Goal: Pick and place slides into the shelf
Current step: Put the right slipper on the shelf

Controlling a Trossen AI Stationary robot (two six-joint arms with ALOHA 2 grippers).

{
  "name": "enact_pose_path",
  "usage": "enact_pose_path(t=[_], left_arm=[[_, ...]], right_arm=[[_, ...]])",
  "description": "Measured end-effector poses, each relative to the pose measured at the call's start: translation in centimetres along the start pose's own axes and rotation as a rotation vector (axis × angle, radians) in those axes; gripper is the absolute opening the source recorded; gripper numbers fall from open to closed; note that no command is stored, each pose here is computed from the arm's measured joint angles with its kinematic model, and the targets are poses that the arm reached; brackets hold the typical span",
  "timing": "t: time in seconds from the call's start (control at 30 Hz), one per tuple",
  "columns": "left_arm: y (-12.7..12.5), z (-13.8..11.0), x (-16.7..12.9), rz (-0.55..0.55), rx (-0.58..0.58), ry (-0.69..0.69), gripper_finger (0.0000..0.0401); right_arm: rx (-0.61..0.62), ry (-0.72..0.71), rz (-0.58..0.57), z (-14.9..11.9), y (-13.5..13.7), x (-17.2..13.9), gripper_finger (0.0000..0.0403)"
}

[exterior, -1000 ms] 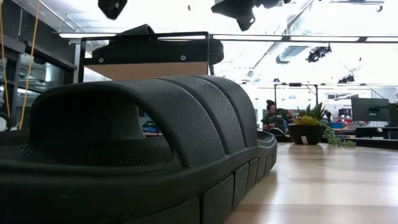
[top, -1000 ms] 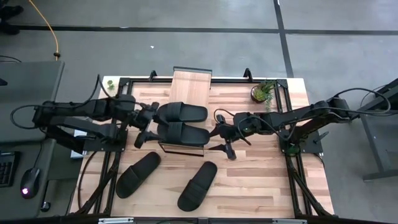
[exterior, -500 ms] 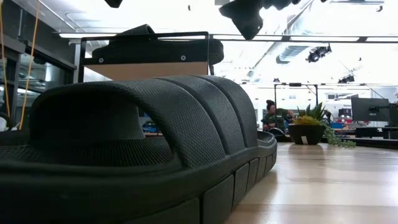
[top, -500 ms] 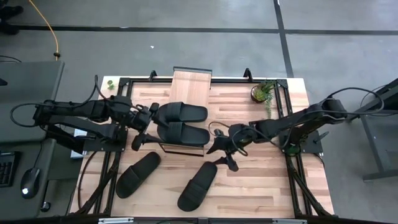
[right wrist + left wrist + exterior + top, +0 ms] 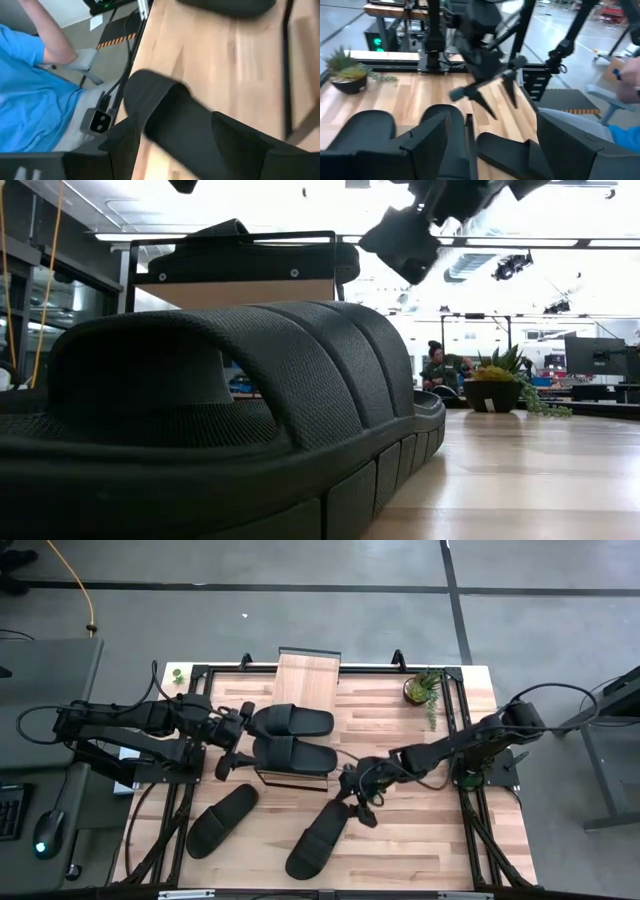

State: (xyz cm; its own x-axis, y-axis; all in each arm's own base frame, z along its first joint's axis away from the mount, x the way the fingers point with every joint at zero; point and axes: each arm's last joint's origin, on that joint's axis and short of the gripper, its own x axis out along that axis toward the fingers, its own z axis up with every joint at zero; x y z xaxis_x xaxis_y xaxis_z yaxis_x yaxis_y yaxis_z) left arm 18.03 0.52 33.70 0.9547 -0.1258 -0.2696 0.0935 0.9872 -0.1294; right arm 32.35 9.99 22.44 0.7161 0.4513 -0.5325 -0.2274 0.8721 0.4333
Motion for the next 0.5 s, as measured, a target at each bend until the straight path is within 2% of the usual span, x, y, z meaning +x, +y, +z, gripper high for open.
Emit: enact_pose_path(t=[0.17,0.33,0.5], left_arm=[[0.1,0.0,0.0,0.045,0.0,-0.004,0.028],[0.1,0.1,0.0,0.045,0.001,-0.01,0.028],[0.1,0.1,0.0,0.044,0.002,-0.015,0.028]], right_arm=[[0.018,0.03,0.03,-1.2,1.5,1.5,0.0232],[0.034,0.022,0.062,-2.1,2.6,2.9,0.0232],[0.066,0.009,0.033,-2.9,2.9,4.3,0.0232]])
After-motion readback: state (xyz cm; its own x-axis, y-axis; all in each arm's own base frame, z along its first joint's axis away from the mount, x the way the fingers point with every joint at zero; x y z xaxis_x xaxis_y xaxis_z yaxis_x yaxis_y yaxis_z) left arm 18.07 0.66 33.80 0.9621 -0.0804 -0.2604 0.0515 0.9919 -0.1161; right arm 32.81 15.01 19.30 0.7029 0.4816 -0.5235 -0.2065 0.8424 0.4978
